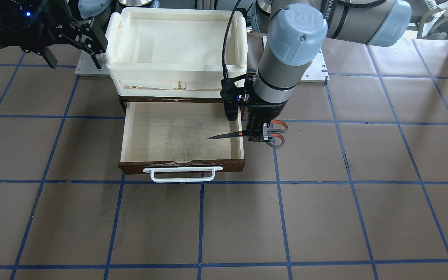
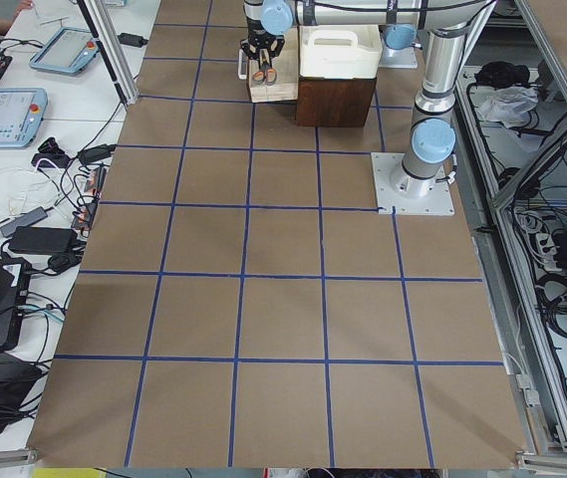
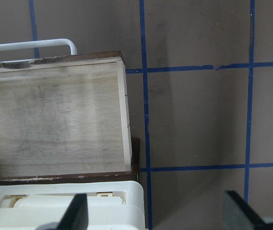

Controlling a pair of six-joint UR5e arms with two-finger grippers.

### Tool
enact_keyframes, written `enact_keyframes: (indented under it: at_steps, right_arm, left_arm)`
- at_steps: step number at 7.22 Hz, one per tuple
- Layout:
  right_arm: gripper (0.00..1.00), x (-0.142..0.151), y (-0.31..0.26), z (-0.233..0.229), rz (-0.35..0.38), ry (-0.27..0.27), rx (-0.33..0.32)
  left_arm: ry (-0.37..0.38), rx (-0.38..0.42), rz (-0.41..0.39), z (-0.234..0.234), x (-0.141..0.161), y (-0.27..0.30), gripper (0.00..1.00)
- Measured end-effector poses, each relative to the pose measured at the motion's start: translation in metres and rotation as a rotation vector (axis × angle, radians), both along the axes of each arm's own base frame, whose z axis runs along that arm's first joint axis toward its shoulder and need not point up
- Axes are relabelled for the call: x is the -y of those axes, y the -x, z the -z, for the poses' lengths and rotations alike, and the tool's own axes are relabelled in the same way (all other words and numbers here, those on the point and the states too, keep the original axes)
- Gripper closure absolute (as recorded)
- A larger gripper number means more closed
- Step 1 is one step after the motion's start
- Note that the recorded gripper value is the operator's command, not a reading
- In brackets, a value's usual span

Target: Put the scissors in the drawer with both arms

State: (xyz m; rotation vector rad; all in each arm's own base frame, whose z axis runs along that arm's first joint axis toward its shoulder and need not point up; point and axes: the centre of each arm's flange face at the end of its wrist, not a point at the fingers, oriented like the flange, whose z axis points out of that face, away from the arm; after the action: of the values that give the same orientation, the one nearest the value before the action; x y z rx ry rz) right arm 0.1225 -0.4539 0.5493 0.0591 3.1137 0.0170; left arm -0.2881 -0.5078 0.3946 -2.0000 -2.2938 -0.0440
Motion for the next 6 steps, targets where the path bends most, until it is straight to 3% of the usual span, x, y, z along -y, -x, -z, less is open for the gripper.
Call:
enact_keyframes:
  at_steps: [6]
  right_arm:
    - [0.0, -0.004, -0.017, 0.005, -0.033, -0.011, 0.0]
  left_arm:
    - [-0.02, 0.013, 0.002, 0.04, -0.025, 0.077, 1.0]
